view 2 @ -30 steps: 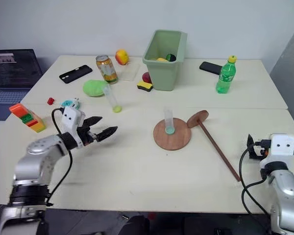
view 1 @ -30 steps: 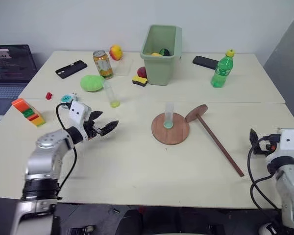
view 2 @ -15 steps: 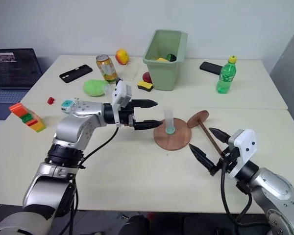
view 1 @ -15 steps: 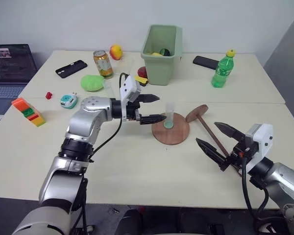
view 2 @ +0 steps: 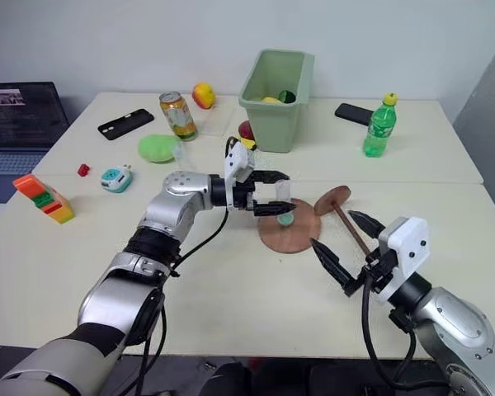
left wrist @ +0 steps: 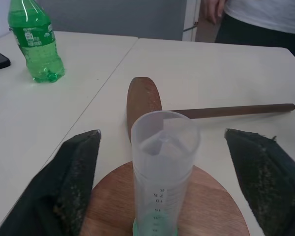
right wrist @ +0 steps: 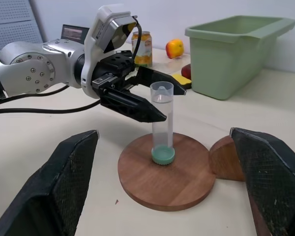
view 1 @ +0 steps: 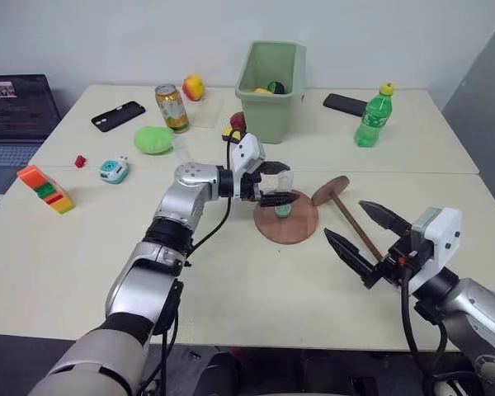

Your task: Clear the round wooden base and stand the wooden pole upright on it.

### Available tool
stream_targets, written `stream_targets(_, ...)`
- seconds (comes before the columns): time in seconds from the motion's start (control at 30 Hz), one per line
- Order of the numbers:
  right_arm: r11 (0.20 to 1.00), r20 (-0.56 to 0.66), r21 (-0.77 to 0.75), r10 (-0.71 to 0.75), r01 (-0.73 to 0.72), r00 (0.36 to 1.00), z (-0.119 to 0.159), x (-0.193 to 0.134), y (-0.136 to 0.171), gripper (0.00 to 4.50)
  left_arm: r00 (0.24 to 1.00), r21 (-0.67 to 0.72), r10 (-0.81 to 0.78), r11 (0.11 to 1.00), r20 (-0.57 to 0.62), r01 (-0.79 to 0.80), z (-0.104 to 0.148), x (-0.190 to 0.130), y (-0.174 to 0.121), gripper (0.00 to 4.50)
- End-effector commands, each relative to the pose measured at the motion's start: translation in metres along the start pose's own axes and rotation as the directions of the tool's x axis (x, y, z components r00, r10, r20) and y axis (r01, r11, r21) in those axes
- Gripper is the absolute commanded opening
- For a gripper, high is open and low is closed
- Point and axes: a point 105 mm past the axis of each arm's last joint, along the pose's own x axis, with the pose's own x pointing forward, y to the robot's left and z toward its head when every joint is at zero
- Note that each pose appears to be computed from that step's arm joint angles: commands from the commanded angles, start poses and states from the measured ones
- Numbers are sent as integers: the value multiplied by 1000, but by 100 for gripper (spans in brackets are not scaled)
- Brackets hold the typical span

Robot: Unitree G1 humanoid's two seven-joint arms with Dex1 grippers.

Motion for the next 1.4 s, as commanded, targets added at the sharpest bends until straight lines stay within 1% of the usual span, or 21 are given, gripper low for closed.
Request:
stream_targets(0.03, 1000, 49, -31, 3, -2, 999, 14, -2, 8, 450, 1000, 54, 1, 999, 28, -3, 15, 1, 5, 328)
stream_targets(0.1, 1000, 48, -31, -3, 4, 999, 15, -2, 8, 450, 1000, 55, 0, 998, 25, -2, 14, 2, 6, 288)
stream_targets(0.13, 1000, 47, -31, -6, 7, 999, 15, -2, 7, 450, 1000, 54, -3, 999, 24, 1, 13, 2, 6, 277)
stream_targets(0.37, 999, 48, -30, -12, 14, 999, 16, -2, 7, 450, 999, 49, -2, 999, 36, 0, 15, 3, 6, 127)
stream_targets(0.6, 999, 44, -25, 27, -26, 999, 16, 2, 10, 450, 997, 47, 36, 998, 62, -39, 24, -3, 12, 124)
stream_targets(0.67, 999, 56, -19, 40, -39, 998, 20, 3, 11, 450, 990, 48, 129, 990, 64, -133, 29, -11, 25, 124)
stream_targets(0.7, 999, 65, -9, 45, -45, 997, 22, 4, 10, 450, 975, 44, 211, 976, 71, -214, 33, -19, 36, 124)
stream_targets(0.77, 999, 75, 12, 52, -53, 996, 24, 6, 9, 450, 919, 27, 383, 922, 93, -387, 39, -37, 60, 124)
stream_targets(0.8, 998, 77, 22, 60, -62, 995, 25, 6, 9, 450, 869, 3, 484, 873, 100, -487, 39, -48, 73, 124)
stream_targets(0.87, 996, 76, 30, 80, -83, 994, 25, 7, 11, 450, 790, -33, 606, 795, 91, -606, 33, -63, 87, 124)
stream_targets(0.97, 992, 79, 36, 118, -121, 990, 27, 9, 15, 450, 702, -61, 709, 705, 65, -707, 20, -74, 98, 124)
stream_targets(1.03, 988, 83, 35, 147, -151, 986, 30, 11, 17, 450, 676, -99, 735, 677, 45, -729, 9, -70, 98, 124)
stream_targets(1.1, 987, 85, 34, 156, -160, 984, 31, 13, 17, 450, 676, -110, 736, 675, 40, -729, 4, -66, 97, 124)
stream_targets(1.2, 987, 78, 35, 153, -156, 985, 30, 13, 13, 450, 696, -108, 711, 703, 102, -703, 21, -61, 94, 124)
stream_targets(1.3, 987, 75, 42, 153, -156, 985, 26, 14, 12, 450, 724, -86, 662, 746, 195, -660, 55, -63, 90, 124)
stream_targets(1.33, 986, 76, 46, 156, -160, 985, 26, 15, 13, 450, 730, -71, 648, 756, 217, -650, 66, -67, 88, 124)
stream_targets(1.4, 984, 80, 52, 166, -171, 983, 25, 17, 15, 450, 713, -44, 661, 740, 233, -671, 83, -82, 88, 124)
